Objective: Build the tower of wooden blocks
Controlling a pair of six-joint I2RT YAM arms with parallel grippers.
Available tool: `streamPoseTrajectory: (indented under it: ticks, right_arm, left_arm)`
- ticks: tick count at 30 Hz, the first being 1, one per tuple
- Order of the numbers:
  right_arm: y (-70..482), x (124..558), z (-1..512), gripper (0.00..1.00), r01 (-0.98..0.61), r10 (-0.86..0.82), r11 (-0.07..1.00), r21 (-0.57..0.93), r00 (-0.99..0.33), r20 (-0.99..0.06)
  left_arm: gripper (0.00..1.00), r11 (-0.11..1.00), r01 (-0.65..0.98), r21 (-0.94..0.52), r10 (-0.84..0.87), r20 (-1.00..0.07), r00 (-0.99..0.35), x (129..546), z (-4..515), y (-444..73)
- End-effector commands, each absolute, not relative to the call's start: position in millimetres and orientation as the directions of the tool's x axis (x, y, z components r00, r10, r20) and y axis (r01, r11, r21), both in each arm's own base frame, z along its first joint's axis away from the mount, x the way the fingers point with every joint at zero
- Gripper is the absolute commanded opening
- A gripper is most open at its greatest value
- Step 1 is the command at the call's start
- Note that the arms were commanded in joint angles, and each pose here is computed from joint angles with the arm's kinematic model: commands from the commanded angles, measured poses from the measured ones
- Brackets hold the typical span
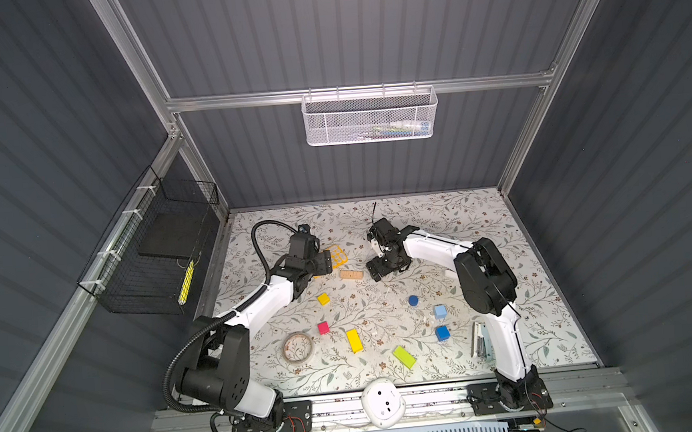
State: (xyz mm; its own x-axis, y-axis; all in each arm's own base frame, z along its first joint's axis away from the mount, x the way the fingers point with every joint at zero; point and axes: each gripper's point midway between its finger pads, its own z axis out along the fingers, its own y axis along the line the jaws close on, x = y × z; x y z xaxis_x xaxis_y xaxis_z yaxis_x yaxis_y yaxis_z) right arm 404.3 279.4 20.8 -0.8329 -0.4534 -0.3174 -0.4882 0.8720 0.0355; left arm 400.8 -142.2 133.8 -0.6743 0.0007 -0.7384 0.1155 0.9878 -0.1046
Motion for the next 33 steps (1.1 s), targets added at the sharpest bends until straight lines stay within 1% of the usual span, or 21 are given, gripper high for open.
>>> streamPoseTrajectory:
  ticks: [1, 4, 7, 10, 14, 24, 27, 33]
  right_arm:
    - [279, 406, 14, 0.92, -0.471, -0.444, 0.882, 0.021, -0.844, -0.302]
    - [279, 406, 11, 0.87, -0.458, -0.430, 0.888, 0.028, -0.852, -0.299]
    - [280, 405, 9, 0.78, -0.447, -0.417, 0.893, 0.040, -0.859, -0.296]
    - [281, 404, 7, 0.75, -0.427, -0.397, 0.903, 0.046, -0.870, -0.294]
    - [276, 402, 5, 0.74, -0.372, -0.344, 0.927, 0.048, -0.895, -0.285]
    - [248, 391, 0, 0.72, -0.139, -0.136, 0.990, -0.005, -0.960, -0.243]
    - [240, 386, -4, 0.73, -0.097, -0.101, 0.995, -0.026, -0.969, -0.225]
    - [238, 381, -5, 0.76, -0.056, -0.058, 0.998, -0.013, -0.975, -0.215]
  left_arm:
    - [0.83, 0.989, 0.122, -0.087, 0.017, -0.746, -0.666, 403, 142, -142]
    - [0.83, 0.989, 0.121, -0.087, 0.016, -0.746, -0.666, 403, 142, -142]
    - [0.83, 0.989, 0.121, -0.085, 0.017, -0.745, -0.667, 403, 141, -142]
    - [0.83, 0.989, 0.121, -0.086, 0.017, -0.745, -0.667, 403, 142, -142]
    - [0.83, 0.989, 0.121, -0.086, 0.017, -0.746, -0.666, 402, 143, -142]
    - [0.83, 0.990, 0.117, -0.079, 0.019, -0.743, -0.669, 401, 142, -140]
    - [0.83, 0.990, 0.117, -0.078, 0.020, -0.744, -0.668, 400, 143, -139]
    - [0.83, 0.990, 0.117, -0.078, 0.020, -0.745, -0.666, 399, 144, -139]
